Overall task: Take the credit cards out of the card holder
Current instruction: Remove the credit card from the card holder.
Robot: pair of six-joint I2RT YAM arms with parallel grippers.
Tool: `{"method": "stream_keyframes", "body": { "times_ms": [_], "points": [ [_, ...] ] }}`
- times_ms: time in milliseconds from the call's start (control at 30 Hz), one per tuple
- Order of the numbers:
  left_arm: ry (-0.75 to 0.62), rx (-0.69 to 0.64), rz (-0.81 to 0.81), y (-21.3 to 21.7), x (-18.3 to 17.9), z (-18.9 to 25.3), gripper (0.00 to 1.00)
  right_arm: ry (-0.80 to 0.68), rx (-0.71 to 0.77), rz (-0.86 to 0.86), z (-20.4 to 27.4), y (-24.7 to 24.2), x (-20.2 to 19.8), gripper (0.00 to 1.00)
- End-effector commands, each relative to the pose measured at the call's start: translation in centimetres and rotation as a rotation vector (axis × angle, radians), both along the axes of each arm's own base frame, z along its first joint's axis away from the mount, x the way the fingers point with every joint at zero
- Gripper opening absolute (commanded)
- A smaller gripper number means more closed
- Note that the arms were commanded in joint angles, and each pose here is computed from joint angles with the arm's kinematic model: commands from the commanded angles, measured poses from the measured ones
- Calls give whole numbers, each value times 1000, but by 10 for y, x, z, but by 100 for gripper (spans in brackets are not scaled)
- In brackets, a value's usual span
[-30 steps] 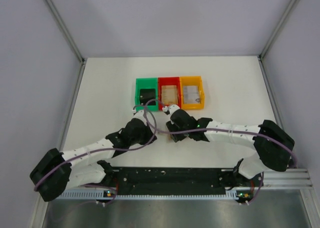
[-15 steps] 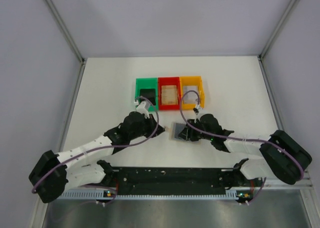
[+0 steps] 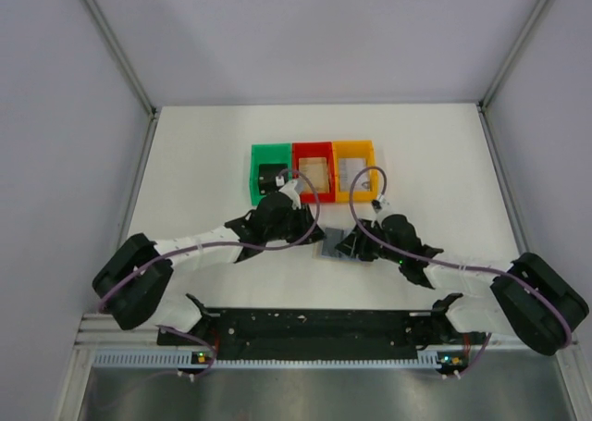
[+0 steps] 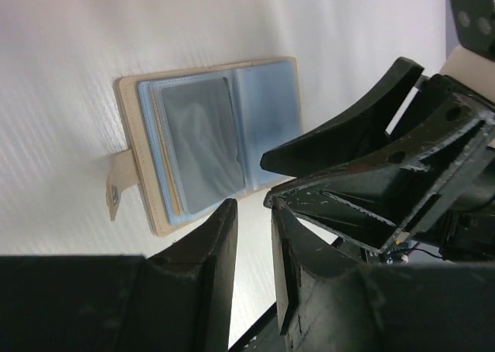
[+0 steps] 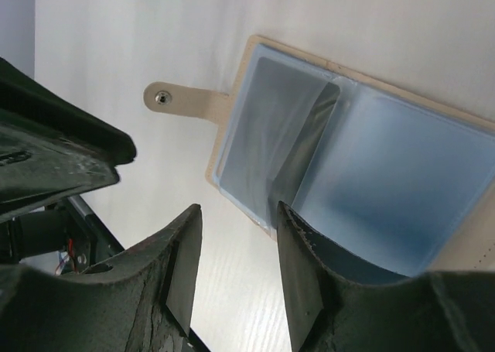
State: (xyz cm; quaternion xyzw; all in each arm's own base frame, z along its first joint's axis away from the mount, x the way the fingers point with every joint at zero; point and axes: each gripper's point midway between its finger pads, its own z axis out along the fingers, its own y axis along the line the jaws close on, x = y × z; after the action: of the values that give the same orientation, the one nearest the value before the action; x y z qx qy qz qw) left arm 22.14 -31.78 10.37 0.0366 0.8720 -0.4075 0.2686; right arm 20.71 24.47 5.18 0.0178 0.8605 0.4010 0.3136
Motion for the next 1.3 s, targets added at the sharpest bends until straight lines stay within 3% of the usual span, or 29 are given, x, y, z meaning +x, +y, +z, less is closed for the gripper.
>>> {"method": "stream_keyframes", "body": {
  "times_ms": [0,133,300,433,800,933,1100,1267],
  "points": [
    [-34,-43,-36,-21,11,12,30,-77,-20,3,25,2,19,43],
    [-17,3,-22,-20,15,-6,30,-46,-37,1,21,1,26,37],
    [10,43,-11,-16,14,-28,19,-15,-63,8,10,4,30,32],
    [41,59,-8,-13,11,-42,11,23,-66,21,1,8,31,32],
    [100,98,6,-2,0,-73,1,61,-33,70,-10,20,28,31],
    [111,93,20,4,-6,-77,0,71,-5,114,-9,29,26,28],
    [119,101,76,28,-19,-81,0,77,37,187,-2,44,23,17],
    [77,114,177,60,-24,-73,3,64,23,247,9,57,17,17]
  ]
}}
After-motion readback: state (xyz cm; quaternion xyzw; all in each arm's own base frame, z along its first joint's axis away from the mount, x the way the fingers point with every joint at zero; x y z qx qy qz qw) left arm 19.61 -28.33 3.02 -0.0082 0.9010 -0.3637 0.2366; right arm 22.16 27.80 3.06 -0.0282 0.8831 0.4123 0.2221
